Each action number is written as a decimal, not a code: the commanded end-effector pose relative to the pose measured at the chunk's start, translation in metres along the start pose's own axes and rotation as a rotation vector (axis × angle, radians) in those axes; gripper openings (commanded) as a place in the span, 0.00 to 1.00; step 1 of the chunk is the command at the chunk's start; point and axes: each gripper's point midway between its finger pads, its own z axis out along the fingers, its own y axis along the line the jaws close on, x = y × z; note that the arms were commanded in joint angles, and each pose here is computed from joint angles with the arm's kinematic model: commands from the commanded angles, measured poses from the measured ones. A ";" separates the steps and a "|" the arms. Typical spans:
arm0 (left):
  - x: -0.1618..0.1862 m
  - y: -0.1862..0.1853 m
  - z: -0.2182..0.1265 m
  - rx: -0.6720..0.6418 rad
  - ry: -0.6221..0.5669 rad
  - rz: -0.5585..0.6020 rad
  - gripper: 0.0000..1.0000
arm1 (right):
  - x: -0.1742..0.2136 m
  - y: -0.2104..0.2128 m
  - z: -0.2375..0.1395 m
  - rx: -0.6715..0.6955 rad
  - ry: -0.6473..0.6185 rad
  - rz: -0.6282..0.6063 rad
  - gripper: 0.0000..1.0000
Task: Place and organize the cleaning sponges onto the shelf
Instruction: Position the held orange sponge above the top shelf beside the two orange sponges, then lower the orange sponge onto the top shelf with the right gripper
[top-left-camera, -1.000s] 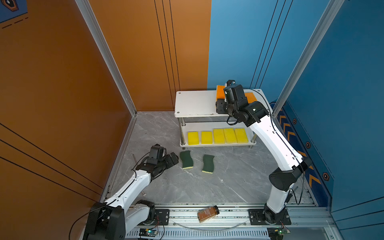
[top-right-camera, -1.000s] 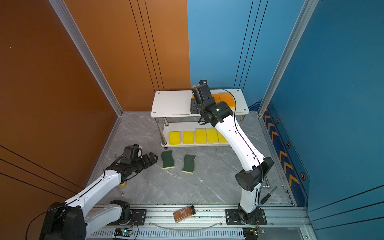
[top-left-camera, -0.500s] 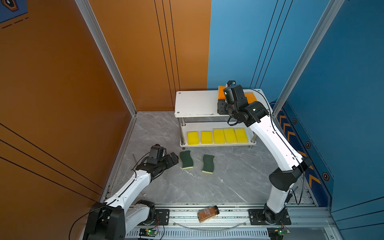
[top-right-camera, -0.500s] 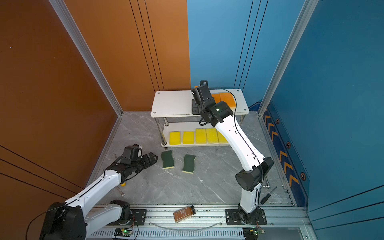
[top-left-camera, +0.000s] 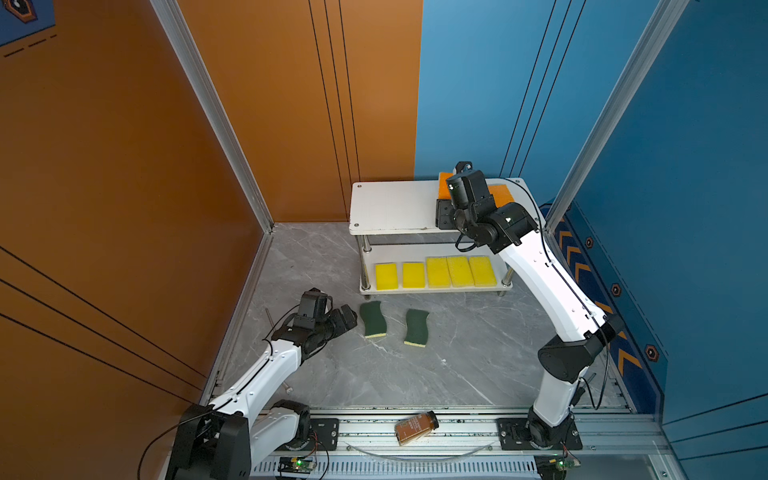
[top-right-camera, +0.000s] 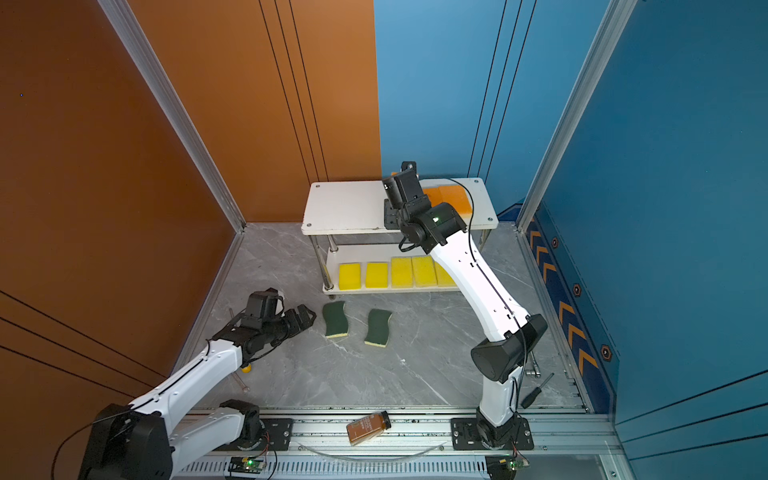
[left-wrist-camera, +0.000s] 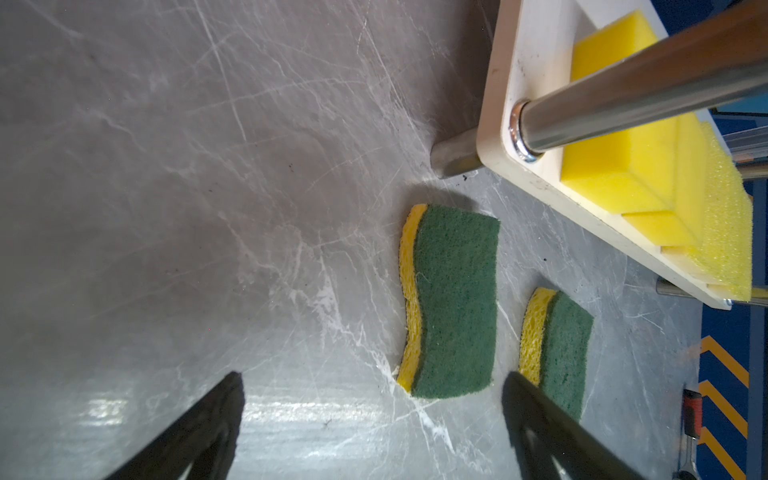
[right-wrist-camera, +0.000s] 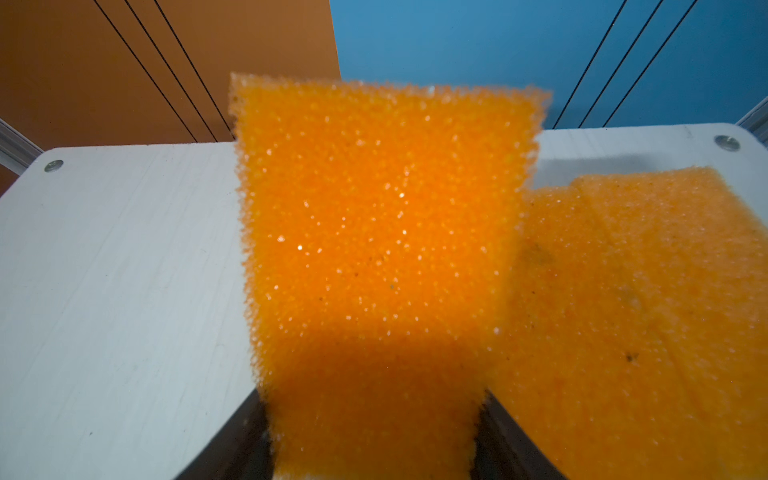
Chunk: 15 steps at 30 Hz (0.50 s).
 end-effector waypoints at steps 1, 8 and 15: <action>-0.006 -0.002 -0.004 -0.012 -0.022 -0.005 0.98 | 0.011 -0.013 0.002 0.058 0.039 -0.021 0.66; -0.007 -0.002 -0.004 -0.013 -0.025 -0.004 0.98 | 0.016 -0.010 0.008 0.054 0.054 -0.028 0.69; -0.005 0.000 -0.003 -0.019 -0.021 -0.005 0.98 | 0.018 -0.009 0.012 0.055 0.062 -0.028 0.74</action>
